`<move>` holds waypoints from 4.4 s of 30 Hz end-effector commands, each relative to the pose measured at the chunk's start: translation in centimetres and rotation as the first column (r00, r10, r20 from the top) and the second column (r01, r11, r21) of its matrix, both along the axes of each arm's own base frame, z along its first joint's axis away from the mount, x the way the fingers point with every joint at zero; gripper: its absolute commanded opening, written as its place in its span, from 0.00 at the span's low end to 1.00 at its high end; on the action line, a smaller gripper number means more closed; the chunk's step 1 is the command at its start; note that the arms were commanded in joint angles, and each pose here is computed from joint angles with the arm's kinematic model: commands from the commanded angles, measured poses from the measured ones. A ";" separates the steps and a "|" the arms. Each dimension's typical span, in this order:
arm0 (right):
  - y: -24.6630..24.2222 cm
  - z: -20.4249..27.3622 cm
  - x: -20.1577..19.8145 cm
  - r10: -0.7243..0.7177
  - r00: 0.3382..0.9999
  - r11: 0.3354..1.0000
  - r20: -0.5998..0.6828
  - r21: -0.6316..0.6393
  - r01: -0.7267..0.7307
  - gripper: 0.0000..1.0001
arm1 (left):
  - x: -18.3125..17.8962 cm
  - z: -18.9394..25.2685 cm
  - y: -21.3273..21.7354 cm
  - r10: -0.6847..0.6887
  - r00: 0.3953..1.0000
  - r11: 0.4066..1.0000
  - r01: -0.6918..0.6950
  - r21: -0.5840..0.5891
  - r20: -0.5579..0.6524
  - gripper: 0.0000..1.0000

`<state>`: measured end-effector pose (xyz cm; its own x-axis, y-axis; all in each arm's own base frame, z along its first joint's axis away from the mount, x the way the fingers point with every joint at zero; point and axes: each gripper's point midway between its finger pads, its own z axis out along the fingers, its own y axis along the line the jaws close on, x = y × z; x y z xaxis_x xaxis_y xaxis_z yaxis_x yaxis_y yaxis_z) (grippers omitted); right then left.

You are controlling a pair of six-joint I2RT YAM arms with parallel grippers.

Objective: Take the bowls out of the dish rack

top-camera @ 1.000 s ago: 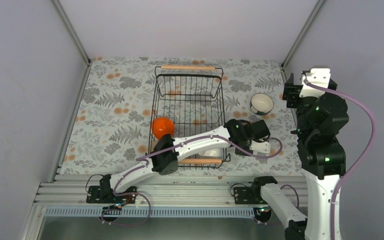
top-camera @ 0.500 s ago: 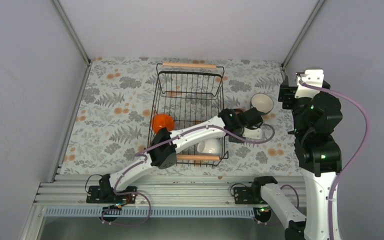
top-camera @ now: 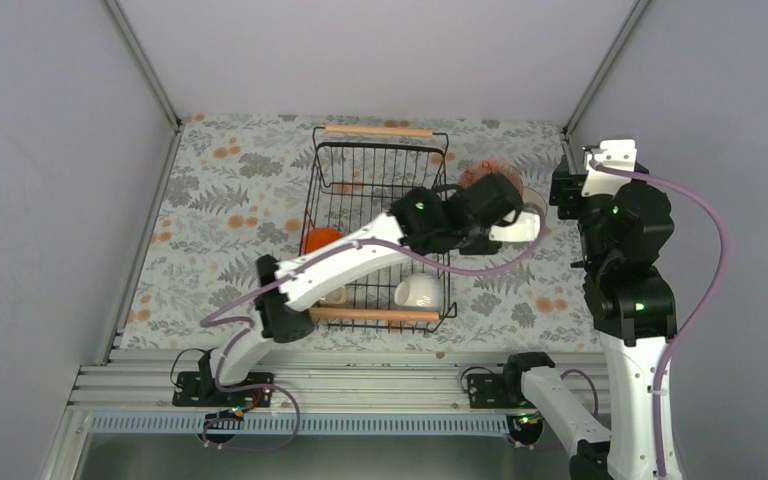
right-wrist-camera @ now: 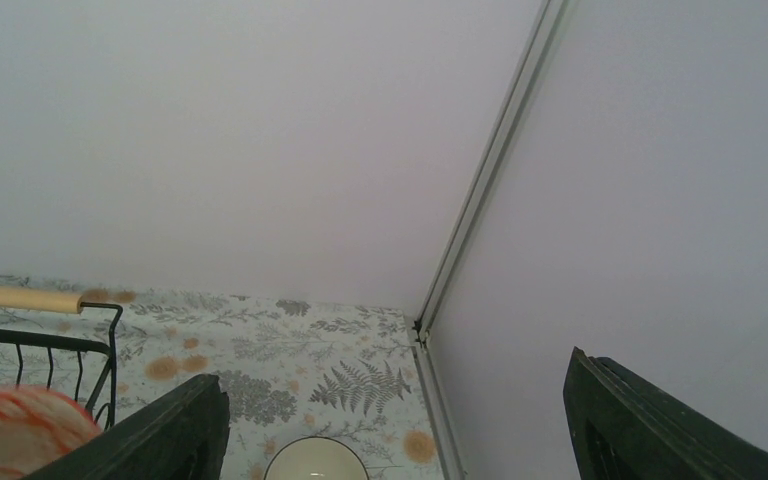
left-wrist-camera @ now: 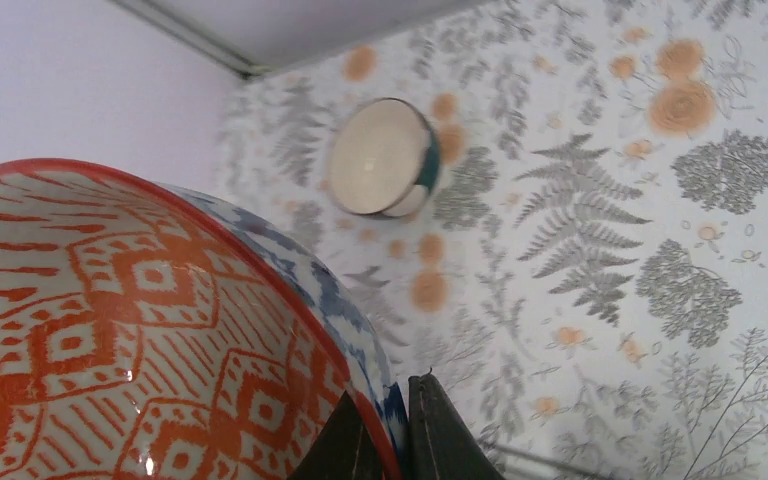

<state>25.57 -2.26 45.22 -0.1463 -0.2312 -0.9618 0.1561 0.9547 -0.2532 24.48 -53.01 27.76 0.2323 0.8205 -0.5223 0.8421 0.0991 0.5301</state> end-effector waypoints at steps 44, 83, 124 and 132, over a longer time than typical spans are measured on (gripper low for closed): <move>14.6 -10.6 11.3 0.512 0.695 0.835 -0.505 0.102 -0.541 0.82 | 9.6 -15.1 48.1 0.629 0.702 0.769 -0.624 0.137 -0.333 0.02; 31.4 -22.2 7.0 0.619 0.233 0.560 -0.750 0.214 -0.800 0.90 | 8.5 -13.7 48.5 0.687 0.615 0.701 -0.700 0.133 -0.388 0.79; 42.1 -32.1 8.6 0.634 0.283 0.524 -0.720 0.130 -0.842 1.00 | 11.1 -10.1 41.1 0.654 0.615 0.668 -0.743 -0.044 -0.442 1.00; 42.2 -31.9 8.0 0.640 0.247 0.509 -0.727 0.160 -0.846 1.00 | 10.9 -10.7 41.0 0.654 0.609 0.670 -0.742 -0.030 -0.449 1.00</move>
